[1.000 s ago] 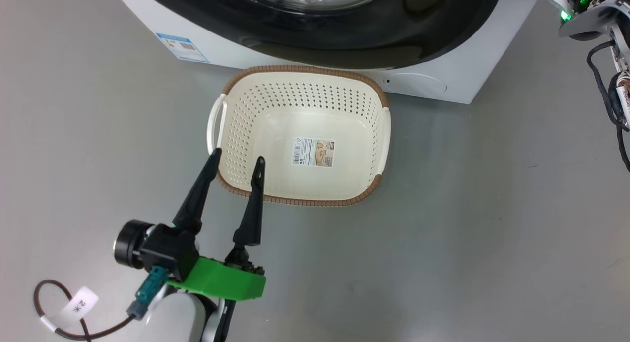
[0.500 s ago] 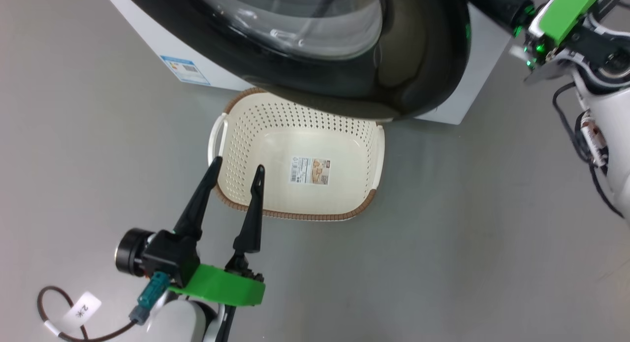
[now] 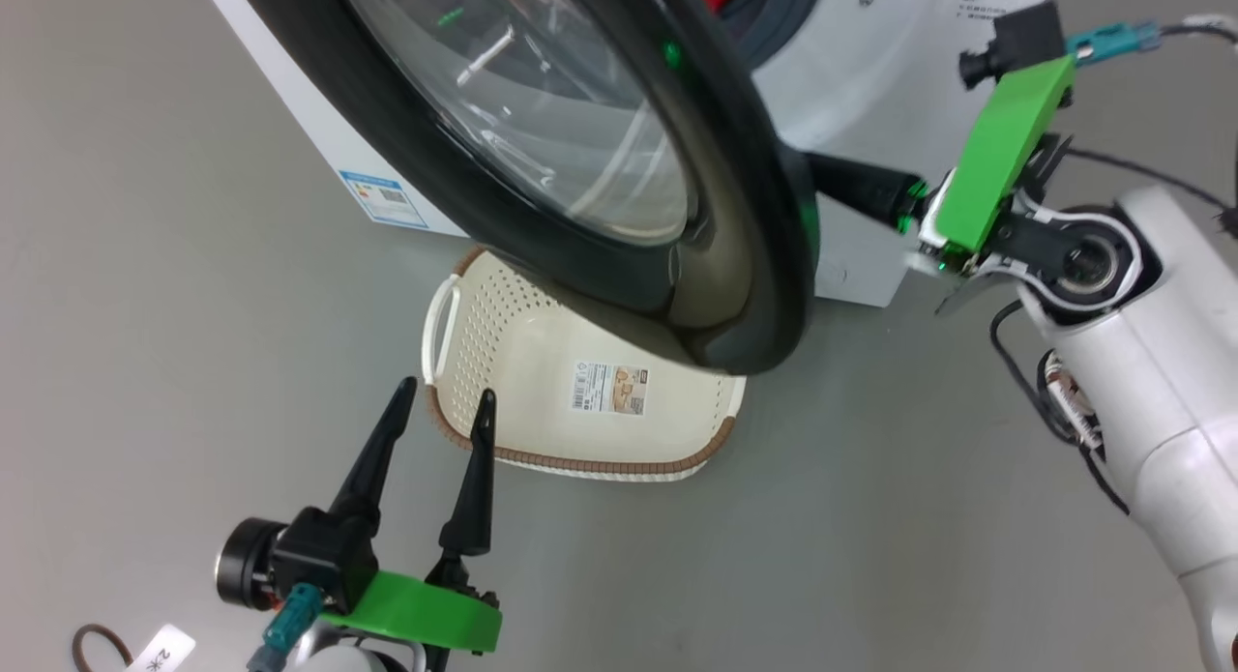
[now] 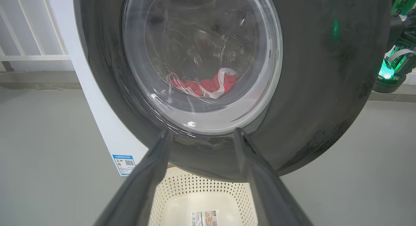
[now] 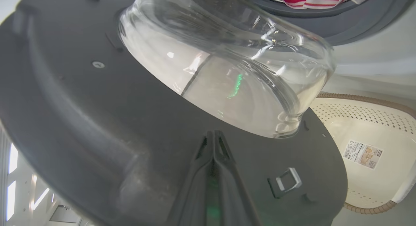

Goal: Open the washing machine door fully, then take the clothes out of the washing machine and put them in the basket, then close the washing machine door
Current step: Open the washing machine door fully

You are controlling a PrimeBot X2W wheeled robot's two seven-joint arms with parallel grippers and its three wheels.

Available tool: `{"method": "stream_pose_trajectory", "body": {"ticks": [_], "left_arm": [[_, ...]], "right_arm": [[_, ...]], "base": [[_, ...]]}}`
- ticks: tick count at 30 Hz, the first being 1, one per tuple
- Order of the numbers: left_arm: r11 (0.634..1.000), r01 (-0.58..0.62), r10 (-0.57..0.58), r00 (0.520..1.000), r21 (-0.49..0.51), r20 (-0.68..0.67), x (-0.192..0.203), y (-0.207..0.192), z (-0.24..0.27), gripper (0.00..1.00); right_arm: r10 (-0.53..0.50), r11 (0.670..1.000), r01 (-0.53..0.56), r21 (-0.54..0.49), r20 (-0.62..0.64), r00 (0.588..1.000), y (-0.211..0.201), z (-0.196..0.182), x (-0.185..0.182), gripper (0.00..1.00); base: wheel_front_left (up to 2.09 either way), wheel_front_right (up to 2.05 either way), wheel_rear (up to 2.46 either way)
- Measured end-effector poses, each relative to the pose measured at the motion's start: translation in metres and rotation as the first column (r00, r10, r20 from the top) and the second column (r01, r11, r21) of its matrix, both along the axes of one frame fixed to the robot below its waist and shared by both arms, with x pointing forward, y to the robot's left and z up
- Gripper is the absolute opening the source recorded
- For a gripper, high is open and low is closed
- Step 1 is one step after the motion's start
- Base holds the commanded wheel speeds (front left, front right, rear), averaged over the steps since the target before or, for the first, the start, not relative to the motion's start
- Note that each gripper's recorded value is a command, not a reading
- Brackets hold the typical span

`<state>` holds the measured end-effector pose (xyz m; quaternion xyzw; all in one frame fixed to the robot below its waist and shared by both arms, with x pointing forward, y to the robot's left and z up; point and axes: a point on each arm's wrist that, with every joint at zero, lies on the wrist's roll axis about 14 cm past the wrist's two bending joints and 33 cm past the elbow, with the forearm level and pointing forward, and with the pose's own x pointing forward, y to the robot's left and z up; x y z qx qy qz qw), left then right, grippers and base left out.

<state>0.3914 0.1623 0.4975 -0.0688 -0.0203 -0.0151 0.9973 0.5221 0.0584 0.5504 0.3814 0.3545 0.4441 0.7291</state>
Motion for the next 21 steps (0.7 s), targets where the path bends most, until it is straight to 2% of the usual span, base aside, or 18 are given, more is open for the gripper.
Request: {"method": "stream_pose_trajectory", "body": {"ticks": [9,21], "left_arm": [[0.999,-0.052,0.052,0.999,0.0,0.005,-0.017,0.015,0.004,1.0],[0.994,-0.105,0.105,0.994,0.004,-0.006,-0.034,0.03,0.002,1.0]], "right_arm": [[0.09,0.996,-0.09,0.014,0.005,0.996,0.023,0.004,-0.034,0.0],[0.252,0.967,-0.252,0.045,0.001,0.968,0.063,0.004,-0.086,0.0]], "base": [[0.0,0.0,0.0],[0.0,0.0,0.0]]}}
